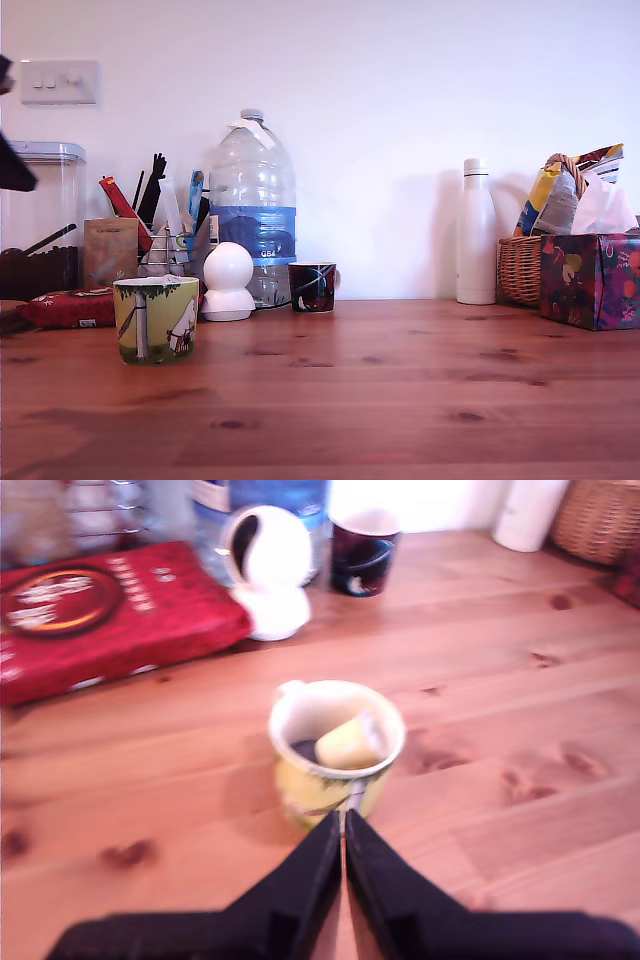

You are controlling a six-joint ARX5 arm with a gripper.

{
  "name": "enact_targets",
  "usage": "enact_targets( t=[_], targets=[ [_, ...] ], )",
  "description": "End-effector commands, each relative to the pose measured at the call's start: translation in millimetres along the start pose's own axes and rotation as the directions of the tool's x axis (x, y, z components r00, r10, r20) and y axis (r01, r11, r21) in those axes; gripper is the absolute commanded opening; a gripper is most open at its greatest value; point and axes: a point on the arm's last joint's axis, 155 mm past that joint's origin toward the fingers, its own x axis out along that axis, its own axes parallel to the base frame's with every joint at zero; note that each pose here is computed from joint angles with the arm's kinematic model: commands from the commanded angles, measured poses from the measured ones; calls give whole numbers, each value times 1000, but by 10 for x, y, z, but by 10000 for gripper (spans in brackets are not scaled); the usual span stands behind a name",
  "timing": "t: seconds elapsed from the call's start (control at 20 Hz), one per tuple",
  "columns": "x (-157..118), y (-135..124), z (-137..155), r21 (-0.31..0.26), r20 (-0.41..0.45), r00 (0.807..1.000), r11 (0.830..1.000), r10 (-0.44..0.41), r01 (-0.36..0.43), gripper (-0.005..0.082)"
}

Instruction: Pick up the coffee capsules from the table one by one and drop them inside the nearest coffee cup

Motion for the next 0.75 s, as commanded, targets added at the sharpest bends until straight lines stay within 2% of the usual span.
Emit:
enact_targets(
  t=[0.0,0.15,0.35,0.7],
  targets=[
    [-77,45,-148,-23,12,1000,999,28,-27,-19],
    [-221,105,-272,-33,53,996,997,73,-72,-19],
    [-354,86,-413,-46,80,994,996,75,-71,-19],
    [-565,22,-359,-34,132,989,997,69,-65,-19]
  ],
)
